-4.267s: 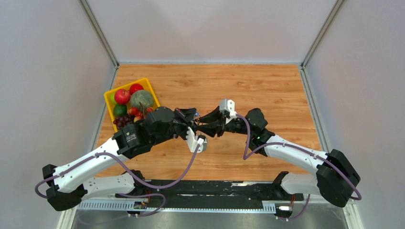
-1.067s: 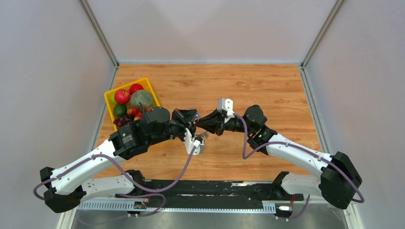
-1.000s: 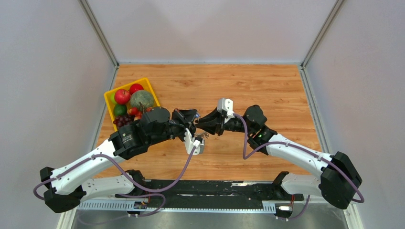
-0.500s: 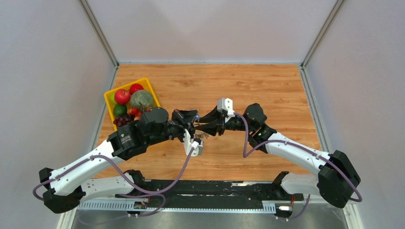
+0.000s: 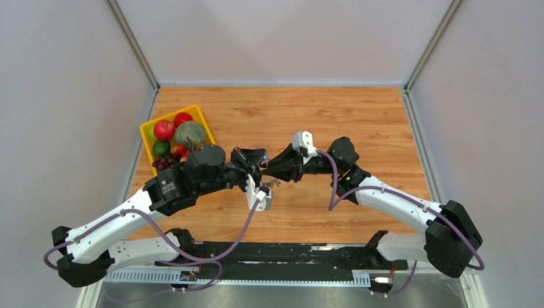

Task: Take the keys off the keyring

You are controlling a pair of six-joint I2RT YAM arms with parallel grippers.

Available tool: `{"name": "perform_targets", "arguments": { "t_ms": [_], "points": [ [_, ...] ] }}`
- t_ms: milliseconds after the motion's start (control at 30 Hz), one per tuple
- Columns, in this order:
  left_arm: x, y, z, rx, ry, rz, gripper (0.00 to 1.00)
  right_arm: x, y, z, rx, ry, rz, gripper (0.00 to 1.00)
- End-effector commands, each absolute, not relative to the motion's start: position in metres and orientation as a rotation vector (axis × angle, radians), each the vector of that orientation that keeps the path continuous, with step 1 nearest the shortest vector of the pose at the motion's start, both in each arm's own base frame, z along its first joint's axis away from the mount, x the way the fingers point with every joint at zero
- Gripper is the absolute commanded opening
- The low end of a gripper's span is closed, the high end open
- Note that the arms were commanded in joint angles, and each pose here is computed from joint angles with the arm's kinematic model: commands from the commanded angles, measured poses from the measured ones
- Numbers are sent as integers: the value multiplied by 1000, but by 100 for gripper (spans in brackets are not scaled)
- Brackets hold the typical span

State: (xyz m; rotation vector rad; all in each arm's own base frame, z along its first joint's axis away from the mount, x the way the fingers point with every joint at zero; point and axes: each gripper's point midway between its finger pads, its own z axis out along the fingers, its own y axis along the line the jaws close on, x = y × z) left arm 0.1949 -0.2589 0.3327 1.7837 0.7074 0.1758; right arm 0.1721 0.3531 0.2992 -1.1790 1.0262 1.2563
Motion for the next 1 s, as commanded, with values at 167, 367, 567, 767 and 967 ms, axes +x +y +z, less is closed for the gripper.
{"name": "perform_targets", "arguments": {
  "t_ms": [167,367,567,767,967],
  "points": [
    [193,-260,353,1717,669,166,0,164,353,319,-1207,930,1286,23],
    [192,-260,355,1711,667,165,0,163,354,319,-1211,931,1292,25],
    [192,-259,356,1708,667,165,0,164,354,316,-1212,938,1293,27],
    [192,-259,356,1709,666,166,0,165,355,315,-1210,944,1293,26],
    [192,-259,356,1707,666,164,0,166,355,315,-1207,946,1294,15]
  ]
}}
